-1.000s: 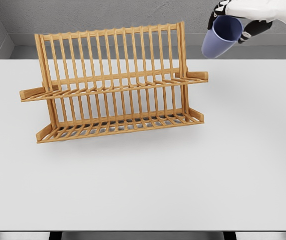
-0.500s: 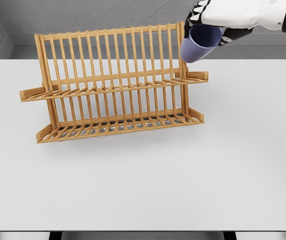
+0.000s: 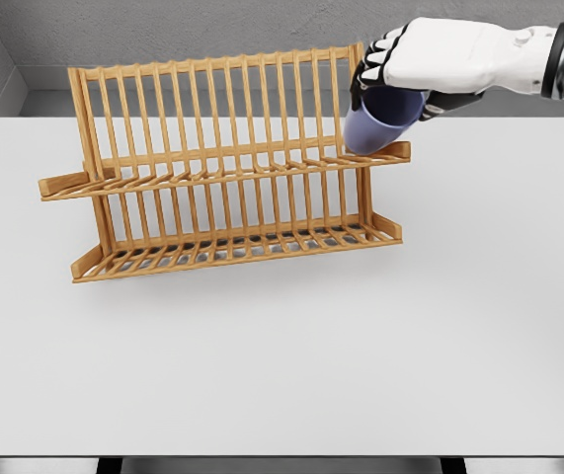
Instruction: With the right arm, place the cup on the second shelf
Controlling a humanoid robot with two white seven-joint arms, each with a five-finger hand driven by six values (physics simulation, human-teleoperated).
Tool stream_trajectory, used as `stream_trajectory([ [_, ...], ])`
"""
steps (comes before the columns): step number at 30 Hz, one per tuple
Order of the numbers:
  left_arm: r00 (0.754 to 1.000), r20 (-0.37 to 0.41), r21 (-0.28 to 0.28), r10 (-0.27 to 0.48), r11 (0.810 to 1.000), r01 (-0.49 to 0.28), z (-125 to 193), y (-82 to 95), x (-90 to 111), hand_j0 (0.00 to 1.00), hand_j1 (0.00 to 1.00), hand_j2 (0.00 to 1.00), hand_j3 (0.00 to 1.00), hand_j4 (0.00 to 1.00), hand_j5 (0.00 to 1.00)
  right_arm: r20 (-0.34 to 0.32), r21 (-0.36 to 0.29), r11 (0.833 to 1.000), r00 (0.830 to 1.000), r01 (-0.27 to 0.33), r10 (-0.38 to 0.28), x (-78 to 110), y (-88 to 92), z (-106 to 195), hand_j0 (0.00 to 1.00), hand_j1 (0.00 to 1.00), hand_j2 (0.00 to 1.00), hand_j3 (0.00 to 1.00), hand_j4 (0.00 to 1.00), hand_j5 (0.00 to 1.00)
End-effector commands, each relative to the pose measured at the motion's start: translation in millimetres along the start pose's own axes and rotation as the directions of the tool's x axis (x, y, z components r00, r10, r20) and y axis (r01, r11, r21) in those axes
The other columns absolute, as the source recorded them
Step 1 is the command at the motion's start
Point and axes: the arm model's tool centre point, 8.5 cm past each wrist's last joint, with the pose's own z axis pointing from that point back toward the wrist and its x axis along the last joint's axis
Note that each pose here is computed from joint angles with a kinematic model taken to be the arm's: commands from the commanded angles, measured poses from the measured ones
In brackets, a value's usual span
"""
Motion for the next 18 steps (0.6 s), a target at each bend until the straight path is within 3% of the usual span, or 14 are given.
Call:
stream_trajectory([
  [1, 1.000, 0.000, 0.000, 0.000, 1.000, 0.000, 0.0, 0.0, 0.0, 1.00, 1.00, 1.00, 1.00, 1.00, 1.00, -0.001, 0.009, 1.000, 1.000, 0.008, -0.008, -0.1, 3.2, -0.8, 0.59, 0.59, 0.59, 0.59, 0.59, 0.59],
  [8, 1.000, 0.000, 0.000, 0.000, 1.000, 0.000, 0.0, 0.0, 0.0, 1.00, 1.00, 1.00, 1.00, 1.00, 1.00, 0.006, 0.033, 0.999, 1.000, 0.018, -0.018, 1.7, 11.3, -6.0, 0.65, 0.65, 0.65, 0.65, 0.65, 0.65],
  [9, 1.000, 0.000, 0.000, 0.000, 1.000, 0.000, 0.0, 0.0, 0.0, 1.00, 1.00, 1.00, 1.00, 1.00, 1.00, 0.004, 0.036, 0.999, 1.000, 0.019, -0.019, 1.4, 11.9, -5.8, 1.00, 1.00, 1.00, 1.00, 1.00, 1.00],
  [13, 1.000, 0.000, 0.000, 0.000, 1.000, 0.000, 0.0, 0.0, 0.0, 1.00, 1.00, 1.00, 1.00, 1.00, 1.00, -0.010, 0.040, 0.999, 1.000, 0.029, -0.029, -1.7, 14.9, -1.8, 1.00, 1.00, 1.00, 1.00, 1.00, 1.00],
  [15, 1.000, 0.000, 0.000, 0.000, 1.000, 0.000, 0.0, 0.0, 0.0, 1.00, 1.00, 1.00, 1.00, 1.00, 1.00, -0.079, 0.022, 0.999, 0.996, 0.050, -0.048, -22.8, 11.1, 15.5, 1.00, 1.00, 1.00, 1.00, 1.00, 1.00],
  [17, 1.000, 0.000, 0.000, 0.000, 1.000, 0.000, 0.0, 0.0, 0.0, 1.00, 1.00, 1.00, 1.00, 1.00, 1.00, -0.196, -0.059, 0.996, 0.978, 0.060, -0.071, -51.7, -4.6, 58.5, 1.00, 1.00, 1.00, 1.00, 1.00, 1.00],
  [18, 1.000, 0.000, 0.000, 0.000, 1.000, 0.000, 0.0, 0.0, 0.0, 1.00, 1.00, 1.00, 1.00, 1.00, 1.00, -0.242, -0.081, 0.994, 0.966, 0.076, -0.093, -62.8, -2.4, 77.8, 1.00, 1.00, 1.00, 1.00, 1.00, 1.00],
])
